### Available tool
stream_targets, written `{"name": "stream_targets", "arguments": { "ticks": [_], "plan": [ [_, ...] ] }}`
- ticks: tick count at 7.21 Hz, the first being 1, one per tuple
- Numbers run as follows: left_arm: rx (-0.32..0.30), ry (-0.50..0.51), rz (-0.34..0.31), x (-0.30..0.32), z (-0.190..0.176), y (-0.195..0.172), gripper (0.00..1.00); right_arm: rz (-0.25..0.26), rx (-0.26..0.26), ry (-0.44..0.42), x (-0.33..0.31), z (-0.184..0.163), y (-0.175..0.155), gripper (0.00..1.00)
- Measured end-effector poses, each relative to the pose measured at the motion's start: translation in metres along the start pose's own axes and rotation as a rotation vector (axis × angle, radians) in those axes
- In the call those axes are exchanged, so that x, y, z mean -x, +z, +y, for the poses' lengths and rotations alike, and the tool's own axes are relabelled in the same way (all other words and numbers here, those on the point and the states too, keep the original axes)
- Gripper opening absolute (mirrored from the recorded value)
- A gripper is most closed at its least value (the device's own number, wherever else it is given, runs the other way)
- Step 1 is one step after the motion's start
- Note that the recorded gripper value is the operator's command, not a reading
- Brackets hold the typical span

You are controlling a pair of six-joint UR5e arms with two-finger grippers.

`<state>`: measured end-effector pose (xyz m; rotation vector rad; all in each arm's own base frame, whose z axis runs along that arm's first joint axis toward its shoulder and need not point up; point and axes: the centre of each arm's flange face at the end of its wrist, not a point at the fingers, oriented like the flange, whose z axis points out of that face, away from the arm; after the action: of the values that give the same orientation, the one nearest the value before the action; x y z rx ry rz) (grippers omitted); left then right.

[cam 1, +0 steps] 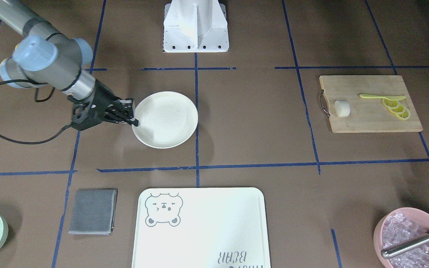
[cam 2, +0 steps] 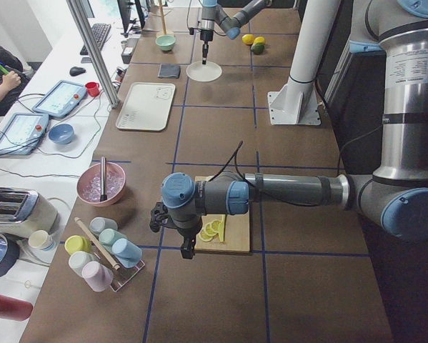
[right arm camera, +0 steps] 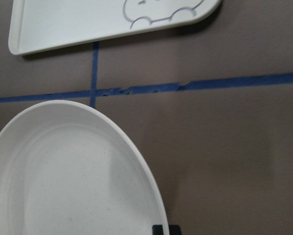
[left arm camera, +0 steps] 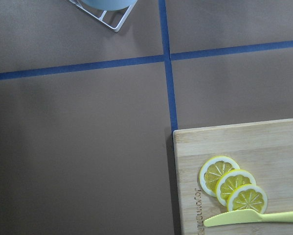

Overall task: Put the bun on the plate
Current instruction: 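Drag the white plate with the right gripper toward the table center, then release the plate and withdraw the right arm out of view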

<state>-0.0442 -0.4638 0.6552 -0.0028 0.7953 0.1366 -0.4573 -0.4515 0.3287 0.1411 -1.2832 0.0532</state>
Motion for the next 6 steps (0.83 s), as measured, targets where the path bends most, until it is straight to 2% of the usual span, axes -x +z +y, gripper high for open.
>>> {"name": "stream_targets", "arguments": {
  "ticks": [1, 2, 3, 4, 6],
  "plan": [
    [0.010, 0.007, 0.001, -0.004, -0.001, 0.005, 1.00, -0.001, 0.001, 0.010, 0.022, 0.021, 0.031, 0.04],
    [0.015, 0.011, 0.001, -0.005, -0.001, 0.007, 1.00, 0.013, 0.001, 0.014, 0.029, 0.036, 0.054, 0.25],
    [0.017, 0.014, 0.001, -0.006, -0.002, 0.008, 1.00, 0.027, -0.001, 0.015, 0.029, 0.046, 0.068, 0.66],
    [0.016, 0.016, 0.001, -0.007, -0.002, 0.007, 1.00, 0.037, -0.001, 0.016, 0.029, 0.050, 0.074, 0.99],
    [0.014, 0.019, 0.001, -0.008, -0.003, 0.007, 1.00, 0.092, 0.008, 0.037, 0.047, 0.044, 0.076, 0.99]
  ]
}}
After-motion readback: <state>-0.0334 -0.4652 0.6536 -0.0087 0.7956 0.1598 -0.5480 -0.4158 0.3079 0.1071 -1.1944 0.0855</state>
